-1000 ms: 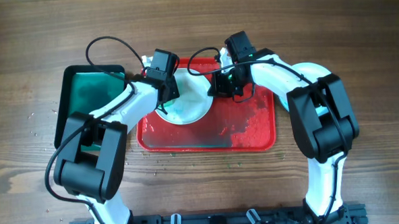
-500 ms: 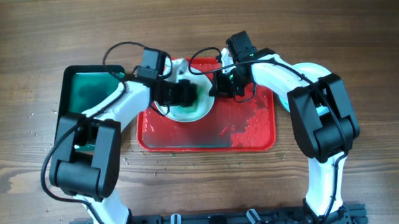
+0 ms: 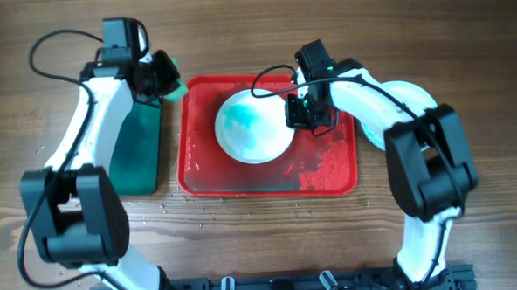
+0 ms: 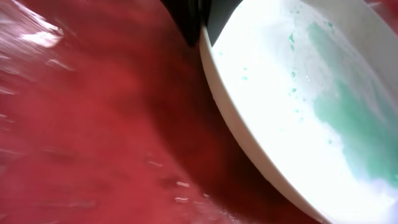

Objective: Clean dirty plates on tray and stack at the side
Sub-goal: 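Scrub the held plate with the sponge in the left gripper, then lift the plate with the right gripper and stack it on the right plates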

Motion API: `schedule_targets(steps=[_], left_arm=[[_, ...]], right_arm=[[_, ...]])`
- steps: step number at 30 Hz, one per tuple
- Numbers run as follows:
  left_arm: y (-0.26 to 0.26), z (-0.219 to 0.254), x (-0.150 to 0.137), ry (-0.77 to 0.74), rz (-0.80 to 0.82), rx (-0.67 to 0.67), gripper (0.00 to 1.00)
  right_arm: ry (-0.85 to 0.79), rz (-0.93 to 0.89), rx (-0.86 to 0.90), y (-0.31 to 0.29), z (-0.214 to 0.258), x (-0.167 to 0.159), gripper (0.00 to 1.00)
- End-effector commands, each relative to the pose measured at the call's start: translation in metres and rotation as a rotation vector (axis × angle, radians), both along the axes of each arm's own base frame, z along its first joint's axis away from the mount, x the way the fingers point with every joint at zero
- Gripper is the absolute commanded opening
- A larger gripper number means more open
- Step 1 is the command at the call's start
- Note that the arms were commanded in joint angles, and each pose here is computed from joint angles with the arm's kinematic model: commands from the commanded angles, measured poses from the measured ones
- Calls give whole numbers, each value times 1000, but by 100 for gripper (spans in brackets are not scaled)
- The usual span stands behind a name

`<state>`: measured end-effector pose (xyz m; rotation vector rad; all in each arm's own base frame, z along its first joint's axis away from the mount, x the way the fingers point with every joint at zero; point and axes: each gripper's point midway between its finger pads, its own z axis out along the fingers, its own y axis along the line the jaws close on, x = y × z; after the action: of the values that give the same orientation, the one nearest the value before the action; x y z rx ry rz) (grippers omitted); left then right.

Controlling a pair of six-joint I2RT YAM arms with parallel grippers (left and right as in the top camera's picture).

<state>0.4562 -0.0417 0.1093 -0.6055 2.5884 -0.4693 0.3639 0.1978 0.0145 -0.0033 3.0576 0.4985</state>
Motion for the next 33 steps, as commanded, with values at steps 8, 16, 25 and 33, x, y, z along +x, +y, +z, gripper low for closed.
schedule_targets(steps=[8,16,25,33], left_arm=[[-27,-18,-26,98,-50,25,4],[-49,-21,-31,99,-102,28,4],[-55,-20,-29,86,-114,27,4],[-55,-19,-28,80,-108,24,4]], right_arm=[[-636,-29,-725,-72,170,5,4],[-953,21,-1096,-57,245,-25,4],[-1203,45,-1254,-20,294,-54,4],[-1211,36,-1242,-17,295,-54,4]])
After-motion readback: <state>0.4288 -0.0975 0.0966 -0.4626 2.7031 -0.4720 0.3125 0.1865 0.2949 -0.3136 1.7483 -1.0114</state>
